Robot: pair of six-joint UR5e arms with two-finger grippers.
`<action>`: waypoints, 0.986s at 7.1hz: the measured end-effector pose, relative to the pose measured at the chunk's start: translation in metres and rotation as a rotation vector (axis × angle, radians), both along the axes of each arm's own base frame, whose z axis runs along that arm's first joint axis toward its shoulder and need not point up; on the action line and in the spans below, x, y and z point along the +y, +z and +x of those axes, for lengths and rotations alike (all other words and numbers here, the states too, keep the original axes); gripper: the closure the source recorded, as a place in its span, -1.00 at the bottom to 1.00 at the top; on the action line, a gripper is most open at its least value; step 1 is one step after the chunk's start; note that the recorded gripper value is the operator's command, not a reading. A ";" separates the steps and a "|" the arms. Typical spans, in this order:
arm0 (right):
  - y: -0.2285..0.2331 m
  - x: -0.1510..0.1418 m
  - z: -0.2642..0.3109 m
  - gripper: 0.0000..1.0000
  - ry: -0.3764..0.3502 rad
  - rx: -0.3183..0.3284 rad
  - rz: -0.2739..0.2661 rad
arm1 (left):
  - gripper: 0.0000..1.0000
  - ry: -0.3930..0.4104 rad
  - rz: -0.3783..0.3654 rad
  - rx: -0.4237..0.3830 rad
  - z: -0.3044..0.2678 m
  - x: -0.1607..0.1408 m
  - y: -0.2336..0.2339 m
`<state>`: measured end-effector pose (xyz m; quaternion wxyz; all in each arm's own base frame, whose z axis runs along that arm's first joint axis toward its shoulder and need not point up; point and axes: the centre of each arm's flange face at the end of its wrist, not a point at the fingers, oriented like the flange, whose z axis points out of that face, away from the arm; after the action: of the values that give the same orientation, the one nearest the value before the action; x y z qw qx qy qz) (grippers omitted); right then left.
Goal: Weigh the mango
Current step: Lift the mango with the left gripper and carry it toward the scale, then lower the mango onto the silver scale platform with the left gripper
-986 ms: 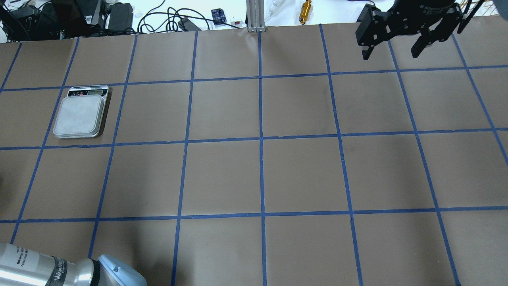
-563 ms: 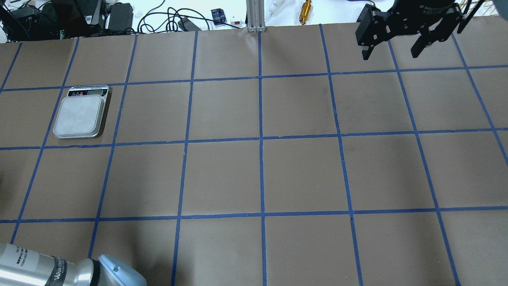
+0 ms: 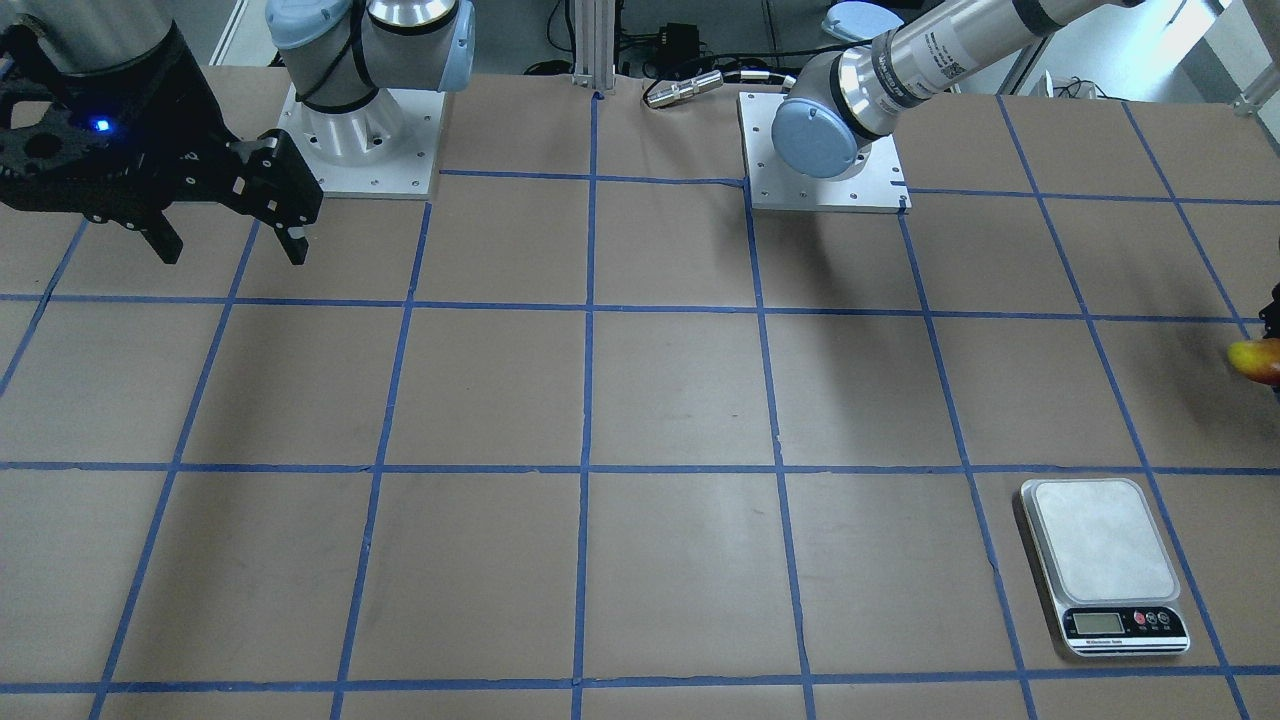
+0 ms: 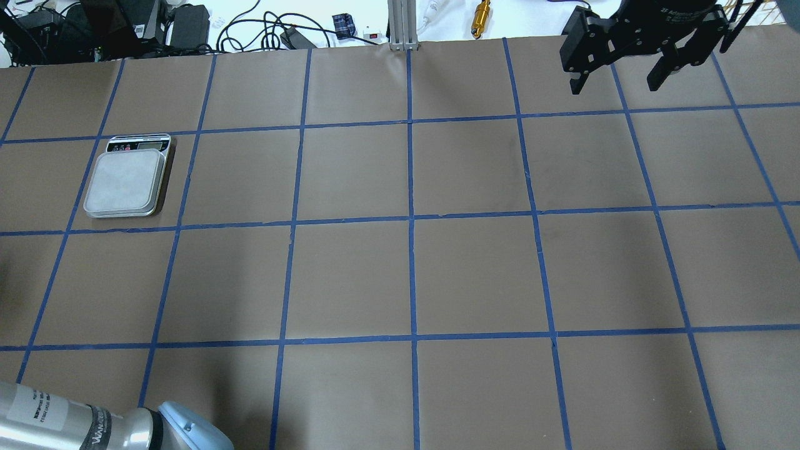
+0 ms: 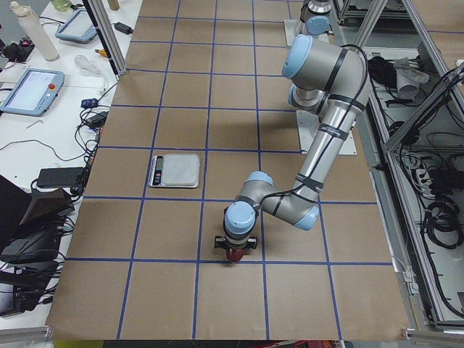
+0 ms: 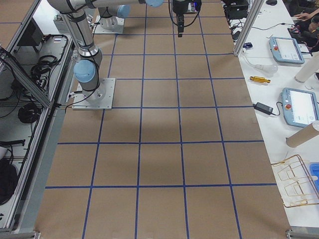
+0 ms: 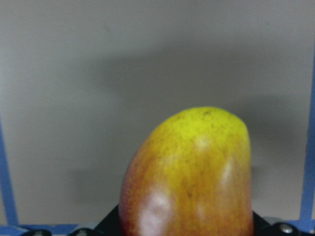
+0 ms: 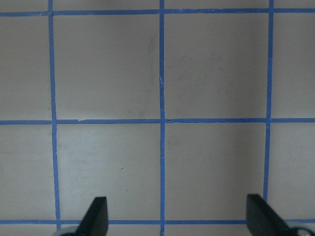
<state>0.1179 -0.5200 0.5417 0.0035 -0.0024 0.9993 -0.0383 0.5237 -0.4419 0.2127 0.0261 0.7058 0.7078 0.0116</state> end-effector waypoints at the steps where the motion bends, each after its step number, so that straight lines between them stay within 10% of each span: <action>1: 0.000 0.000 0.000 -1.00 0.000 0.000 0.000 | 1.00 -0.002 -0.001 0.008 -0.027 -0.032 0.020; 7: 0.000 0.000 0.000 -1.00 0.000 -0.001 0.000 | 1.00 0.060 -0.025 0.100 -0.247 -0.196 0.031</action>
<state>0.1178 -0.5202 0.5415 0.0038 -0.0022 0.9993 -0.0381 0.2766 -0.6383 0.2433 -0.0008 0.6836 0.7292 -0.0317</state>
